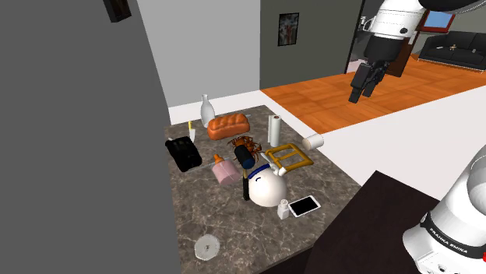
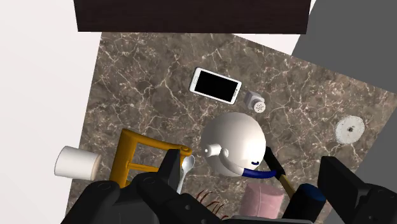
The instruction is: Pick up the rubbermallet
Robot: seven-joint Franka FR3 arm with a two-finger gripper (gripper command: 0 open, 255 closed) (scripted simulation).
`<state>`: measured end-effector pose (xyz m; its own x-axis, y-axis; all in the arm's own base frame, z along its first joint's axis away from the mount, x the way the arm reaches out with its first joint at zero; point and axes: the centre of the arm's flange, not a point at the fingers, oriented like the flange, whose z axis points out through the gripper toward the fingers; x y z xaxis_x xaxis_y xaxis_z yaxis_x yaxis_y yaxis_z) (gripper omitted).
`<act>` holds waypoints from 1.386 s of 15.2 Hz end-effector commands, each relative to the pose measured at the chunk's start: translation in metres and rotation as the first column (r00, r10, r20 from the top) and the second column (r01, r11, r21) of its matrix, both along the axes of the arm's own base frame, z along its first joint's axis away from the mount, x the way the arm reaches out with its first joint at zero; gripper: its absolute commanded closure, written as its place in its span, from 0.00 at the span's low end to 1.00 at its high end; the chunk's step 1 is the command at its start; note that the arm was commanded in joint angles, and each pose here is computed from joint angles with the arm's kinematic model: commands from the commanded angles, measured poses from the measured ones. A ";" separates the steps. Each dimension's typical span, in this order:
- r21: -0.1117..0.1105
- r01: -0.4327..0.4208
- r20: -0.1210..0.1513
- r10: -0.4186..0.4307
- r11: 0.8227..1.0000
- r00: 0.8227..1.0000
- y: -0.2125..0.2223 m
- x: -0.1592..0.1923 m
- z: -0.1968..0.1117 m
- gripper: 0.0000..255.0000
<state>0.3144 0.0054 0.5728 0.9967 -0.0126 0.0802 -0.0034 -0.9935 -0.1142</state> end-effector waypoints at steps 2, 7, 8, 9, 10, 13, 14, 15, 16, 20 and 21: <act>0.000 0.005 -0.005 -0.005 1.000 1.000 0.008 0.009 -0.007 0.00; -0.001 0.030 -0.029 -0.030 1.000 0.999 0.046 0.053 -0.043 0.00; -0.002 0.034 -0.033 -0.034 0.999 0.999 0.053 0.061 -0.050 0.00; -0.002 0.039 -0.038 -0.039 0.999 0.998 0.061 0.070 -0.057 0.00; -0.002 0.044 -0.043 -0.044 0.999 0.998 0.068 0.079 -0.064 0.00; -0.004 0.059 -0.057 -0.059 0.998 0.997 0.090 0.105 -0.087 0.00; -0.004 0.064 -0.062 -0.064 0.998 0.996 0.097 0.114 -0.094 0.00; -0.004 0.069 -0.067 -0.069 0.998 0.995 0.104 0.123 -0.102 0.00; -0.005 0.074 -0.071 -0.074 0.997 0.995 0.112 0.132 -0.109 0.00; -0.007 0.093 -0.090 -0.093 0.996 0.992 0.140 0.167 -0.140 0.00; -0.008 0.098 -0.095 -0.098 0.995 0.991 0.146 0.176 -0.148 0.00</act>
<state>0.4803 0.1439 0.4366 0.9945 -0.1047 -0.0096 -0.1051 -0.9889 -0.1054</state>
